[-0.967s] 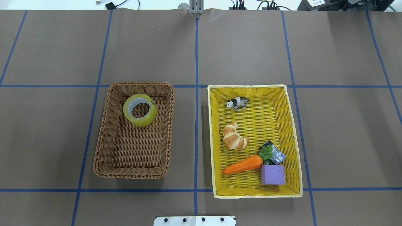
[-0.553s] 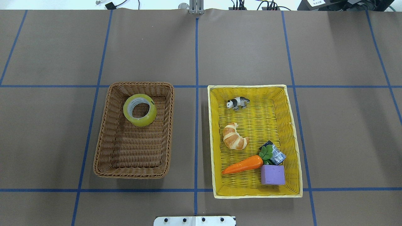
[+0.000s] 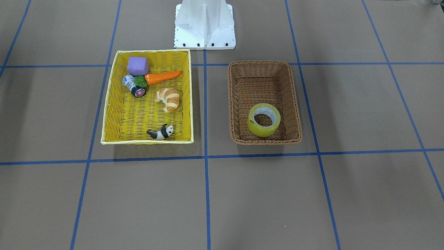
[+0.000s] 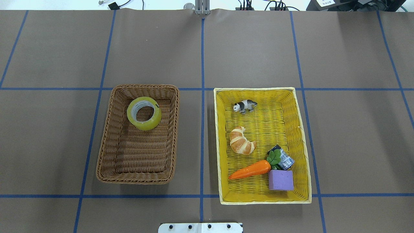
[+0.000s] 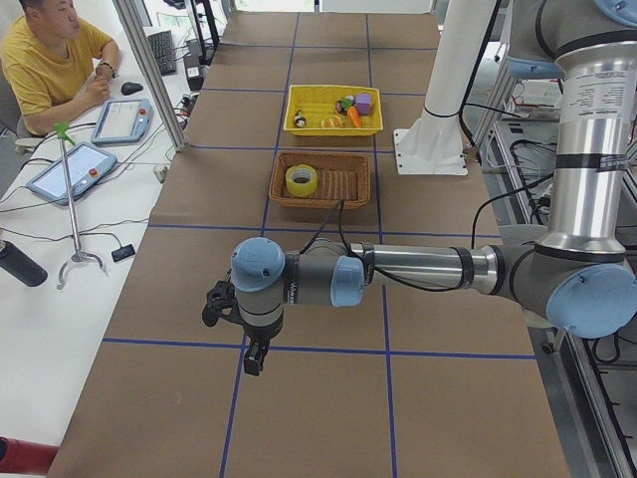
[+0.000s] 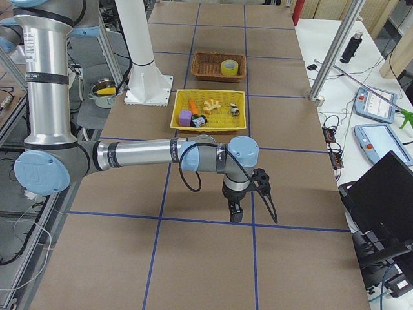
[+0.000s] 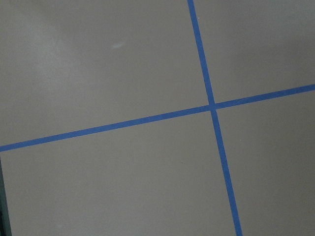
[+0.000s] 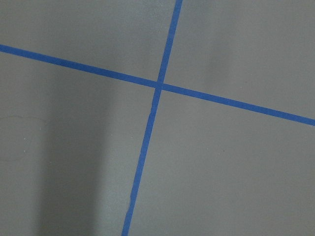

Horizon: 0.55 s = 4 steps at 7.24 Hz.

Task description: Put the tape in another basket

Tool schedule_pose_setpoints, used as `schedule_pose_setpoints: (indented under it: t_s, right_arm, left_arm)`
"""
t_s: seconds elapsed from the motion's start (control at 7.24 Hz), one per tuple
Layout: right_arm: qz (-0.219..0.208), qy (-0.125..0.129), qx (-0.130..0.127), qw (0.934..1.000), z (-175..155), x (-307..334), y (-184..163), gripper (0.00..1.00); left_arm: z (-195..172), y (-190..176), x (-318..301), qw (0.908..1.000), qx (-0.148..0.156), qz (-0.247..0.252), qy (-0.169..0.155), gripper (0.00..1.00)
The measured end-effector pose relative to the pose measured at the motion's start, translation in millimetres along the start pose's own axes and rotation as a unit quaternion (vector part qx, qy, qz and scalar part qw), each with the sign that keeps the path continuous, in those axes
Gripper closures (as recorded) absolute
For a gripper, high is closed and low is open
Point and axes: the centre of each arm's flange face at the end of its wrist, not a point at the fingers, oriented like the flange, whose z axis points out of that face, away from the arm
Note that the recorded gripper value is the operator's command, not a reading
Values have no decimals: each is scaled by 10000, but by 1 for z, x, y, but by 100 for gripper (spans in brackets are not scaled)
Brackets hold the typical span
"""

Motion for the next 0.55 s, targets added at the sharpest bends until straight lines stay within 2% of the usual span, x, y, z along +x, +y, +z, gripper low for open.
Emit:
schedule_pose_setpoints:
  t_s: [0.55]
  right_arm:
    - [-7, 3, 12, 10000, -1, 0, -2, 0]
  left_arm:
    - [-2, -1, 2, 9997, 170, 168, -43, 1]
